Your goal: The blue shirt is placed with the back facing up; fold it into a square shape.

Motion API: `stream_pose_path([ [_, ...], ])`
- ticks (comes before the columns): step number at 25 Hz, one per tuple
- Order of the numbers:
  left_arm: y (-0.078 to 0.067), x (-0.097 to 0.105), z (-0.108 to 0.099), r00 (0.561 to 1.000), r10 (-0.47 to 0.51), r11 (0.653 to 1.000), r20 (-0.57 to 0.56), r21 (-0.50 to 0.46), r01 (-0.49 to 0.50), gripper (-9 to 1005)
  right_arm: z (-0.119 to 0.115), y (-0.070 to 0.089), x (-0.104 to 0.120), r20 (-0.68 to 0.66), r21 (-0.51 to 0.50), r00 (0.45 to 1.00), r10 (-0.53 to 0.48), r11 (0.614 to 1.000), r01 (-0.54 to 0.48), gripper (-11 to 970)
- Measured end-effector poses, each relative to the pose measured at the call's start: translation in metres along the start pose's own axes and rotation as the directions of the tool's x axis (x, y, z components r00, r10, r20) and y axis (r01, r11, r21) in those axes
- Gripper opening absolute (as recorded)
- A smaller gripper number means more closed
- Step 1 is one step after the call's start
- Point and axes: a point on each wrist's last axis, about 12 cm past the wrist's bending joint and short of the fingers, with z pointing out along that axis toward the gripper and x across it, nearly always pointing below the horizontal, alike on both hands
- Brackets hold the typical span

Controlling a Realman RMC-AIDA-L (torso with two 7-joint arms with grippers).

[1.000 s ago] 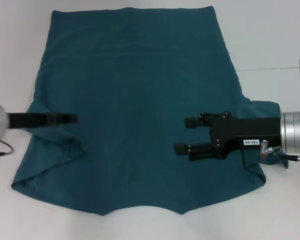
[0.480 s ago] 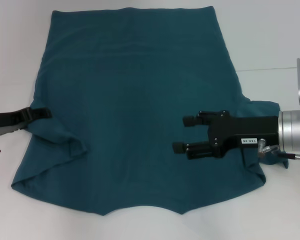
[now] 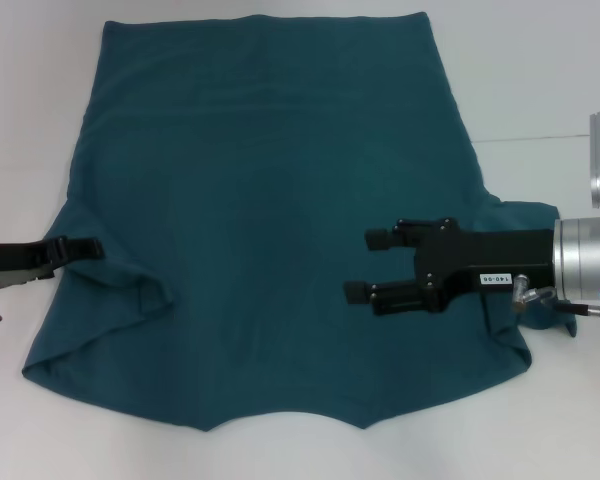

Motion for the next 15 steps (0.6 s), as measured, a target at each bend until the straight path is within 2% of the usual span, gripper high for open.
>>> stream_pose_path([
  [5,-0.001,0.001,0.001,1.000,0.006,1.000,-0.006,-0.003,-0.006,823,0.000,0.000,-0.001,0.001,0.000,1.000,-0.002,1.000,0.002,908],
  [15,-0.015,0.001,0.010,0.998,0.047,0.999,-0.035,0.015,-0.047,810,0.003,-0.001,-0.003,0.004,-0.007,1.000,-0.007,1.000,0.007,908],
])
